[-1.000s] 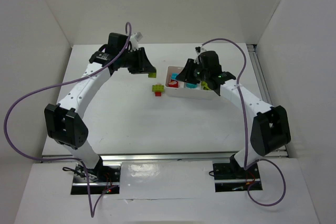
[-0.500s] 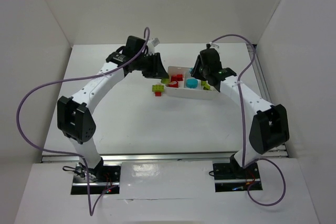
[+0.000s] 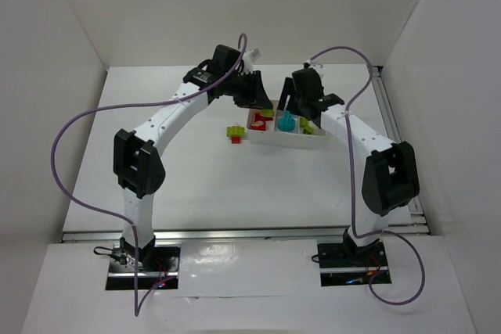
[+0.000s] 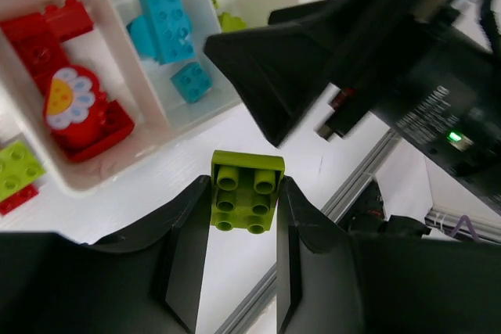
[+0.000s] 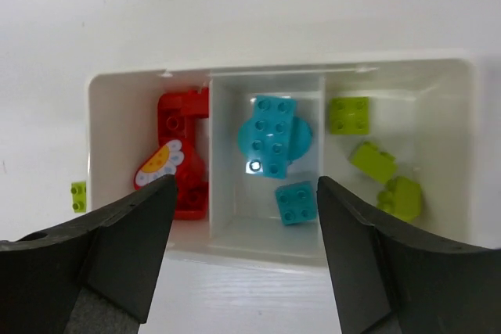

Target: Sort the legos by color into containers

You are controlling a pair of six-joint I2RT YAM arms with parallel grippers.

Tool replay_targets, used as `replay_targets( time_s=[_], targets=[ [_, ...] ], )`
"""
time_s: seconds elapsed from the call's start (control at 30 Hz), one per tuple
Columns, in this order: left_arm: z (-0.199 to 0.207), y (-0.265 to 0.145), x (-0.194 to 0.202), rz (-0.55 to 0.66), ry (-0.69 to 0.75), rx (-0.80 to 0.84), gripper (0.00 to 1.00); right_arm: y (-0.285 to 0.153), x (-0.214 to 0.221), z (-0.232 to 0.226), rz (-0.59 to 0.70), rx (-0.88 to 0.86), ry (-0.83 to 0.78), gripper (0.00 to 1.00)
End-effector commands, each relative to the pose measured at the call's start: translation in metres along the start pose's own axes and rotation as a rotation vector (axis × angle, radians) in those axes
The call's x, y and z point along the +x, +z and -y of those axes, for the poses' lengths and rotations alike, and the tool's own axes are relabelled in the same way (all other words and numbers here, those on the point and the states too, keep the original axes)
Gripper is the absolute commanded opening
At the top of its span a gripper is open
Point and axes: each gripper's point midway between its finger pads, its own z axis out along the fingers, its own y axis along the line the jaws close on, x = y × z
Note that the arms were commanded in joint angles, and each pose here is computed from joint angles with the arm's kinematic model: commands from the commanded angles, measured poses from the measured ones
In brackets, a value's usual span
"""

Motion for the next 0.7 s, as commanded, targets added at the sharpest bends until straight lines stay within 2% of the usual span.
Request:
replay_targets(
  time_s=[0.0, 0.03, 0.1, 0.13, 0.23, 0.27, 0.4, 0.53, 0.57, 0.6, 0.63, 0.67],
  targets=[
    [0.025, 0.019, -0.008, 0.0, 0.026, 0.081, 0.0, -0.05, -0.064, 0.024, 0.18, 0.057, 0.06, 0.79],
    [0.025, 0.024, -0.01, -0.005, 0.017, 0.089, 0.0, -0.058, -0.073, 0.046, 0.213, 0.112, 0.097, 0.77],
    [0.051, 0.037, -0.014, 0.005, 0.053, 0.148, 0.0, -0.089, -0.089, 0.066, 0.285, 0.124, 0.149, 0.77],
    [0.047, 0.057, -0.006, -0.03, 0.037, 0.154, 0.0, -0.093, -0.086, 0.09, 0.294, 0.173, 0.171, 0.77],
    [0.072, 0.077, -0.015, -0.006, 0.056, 0.225, 0.0, -0.124, -0.081, 0.12, 0.321, 0.224, 0.21, 0.77],
    [0.063, 0.095, -0.012, -0.017, 0.022, 0.22, 0.0, -0.131, -0.082, 0.132, 0.332, 0.245, 0.235, 0.77],
    [0.071, 0.127, -0.017, 0.026, 0.011, 0.288, 0.0, -0.173, -0.082, 0.154, 0.396, 0.278, 0.292, 0.77],
    [0.07, 0.154, -0.019, 0.047, -0.011, 0.319, 0.01, -0.194, -0.078, 0.168, 0.404, 0.323, 0.295, 0.77],
    [0.072, 0.155, -0.026, 0.072, -0.015, 0.33, 0.07, -0.197, -0.077, 0.172, 0.402, 0.335, 0.288, 0.77],
    [0.074, 0.155, -0.028, 0.083, -0.008, 0.338, 0.17, -0.2, -0.078, 0.174, 0.405, 0.344, 0.288, 0.77],
    [0.072, 0.159, -0.027, 0.084, -0.016, 0.34, 0.35, -0.2, -0.075, 0.175, 0.394, 0.35, 0.286, 0.77],
    [0.071, 0.162, -0.028, 0.092, -0.011, 0.346, 0.44, -0.203, -0.077, 0.174, 0.397, 0.349, 0.286, 0.77]
  ],
)
